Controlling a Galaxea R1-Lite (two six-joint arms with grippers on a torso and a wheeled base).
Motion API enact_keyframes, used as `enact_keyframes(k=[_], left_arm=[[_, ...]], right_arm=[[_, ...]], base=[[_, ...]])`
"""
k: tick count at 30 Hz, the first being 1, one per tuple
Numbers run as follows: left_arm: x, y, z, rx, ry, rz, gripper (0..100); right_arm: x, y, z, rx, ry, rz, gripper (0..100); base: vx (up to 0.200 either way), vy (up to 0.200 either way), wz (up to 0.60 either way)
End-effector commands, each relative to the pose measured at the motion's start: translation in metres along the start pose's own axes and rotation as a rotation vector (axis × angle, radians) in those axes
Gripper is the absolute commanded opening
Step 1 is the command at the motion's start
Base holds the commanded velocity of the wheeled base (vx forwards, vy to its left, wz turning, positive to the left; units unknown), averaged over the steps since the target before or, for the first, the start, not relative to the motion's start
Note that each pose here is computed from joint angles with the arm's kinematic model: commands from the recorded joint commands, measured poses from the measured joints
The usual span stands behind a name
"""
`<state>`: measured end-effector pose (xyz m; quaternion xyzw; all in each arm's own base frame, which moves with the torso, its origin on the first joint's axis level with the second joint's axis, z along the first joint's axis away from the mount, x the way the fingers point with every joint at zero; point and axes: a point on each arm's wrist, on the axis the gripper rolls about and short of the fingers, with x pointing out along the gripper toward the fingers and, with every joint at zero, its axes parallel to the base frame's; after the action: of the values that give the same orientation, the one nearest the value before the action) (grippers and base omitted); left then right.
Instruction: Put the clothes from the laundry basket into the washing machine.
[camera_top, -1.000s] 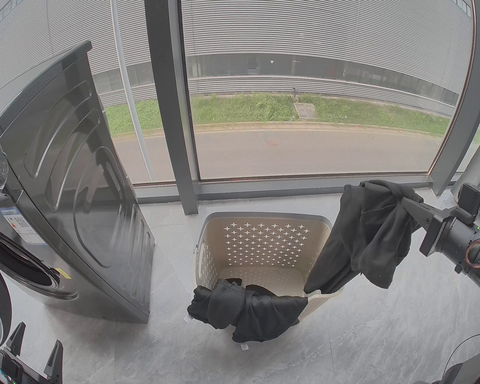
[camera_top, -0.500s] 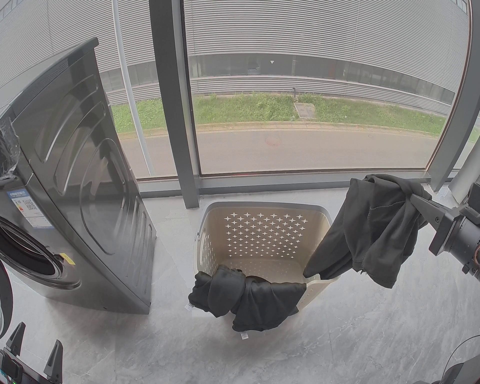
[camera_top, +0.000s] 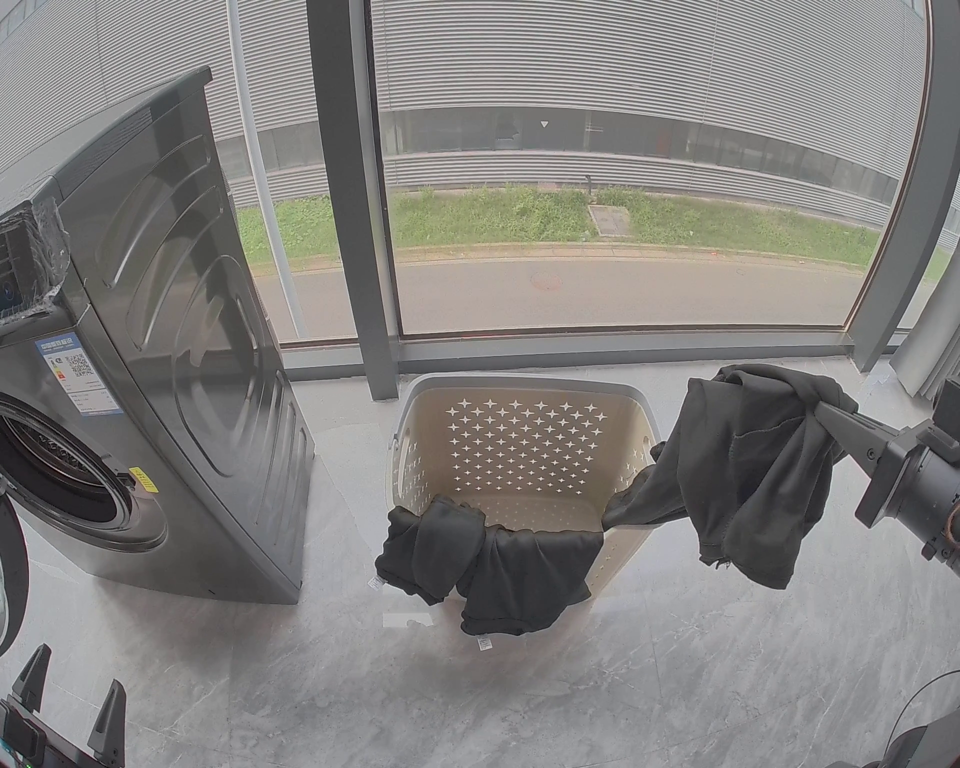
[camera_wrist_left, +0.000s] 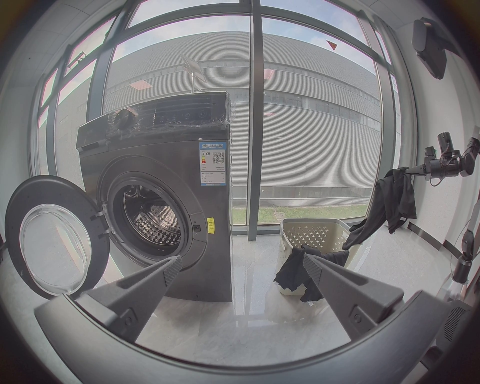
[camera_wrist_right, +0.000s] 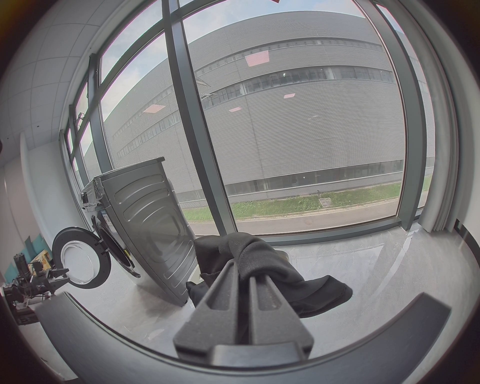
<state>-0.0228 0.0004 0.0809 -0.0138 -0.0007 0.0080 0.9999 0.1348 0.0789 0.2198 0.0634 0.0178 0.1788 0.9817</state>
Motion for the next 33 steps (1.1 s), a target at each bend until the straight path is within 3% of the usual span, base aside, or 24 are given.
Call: enact_keyframes(k=[1, 21, 33], left_arm=[[-0.0002, 0.0001, -0.0048, 0.000, -0.002, 0.001, 100], [-0.0002, 0.0001, -0.0048, -0.002, -0.002, -0.001, 100], [-0.0003, 0.0001, -0.0044, -0.002, -0.003, -0.001, 100]], right_arm=[[0.0015, 0.0000, -0.0030, -0.004, 0.013, -0.001, 0], [0.0024, -0.0008, -0.0073, -0.014, 0.029, -0.062, 0], [0.0020, 0.0023, -0.0069, -0.011, 0.028, -0.037, 0]], base=[[0.000, 0.200, 0.00], [0.000, 0.200, 0.00], [0.000, 0.200, 0.00]])
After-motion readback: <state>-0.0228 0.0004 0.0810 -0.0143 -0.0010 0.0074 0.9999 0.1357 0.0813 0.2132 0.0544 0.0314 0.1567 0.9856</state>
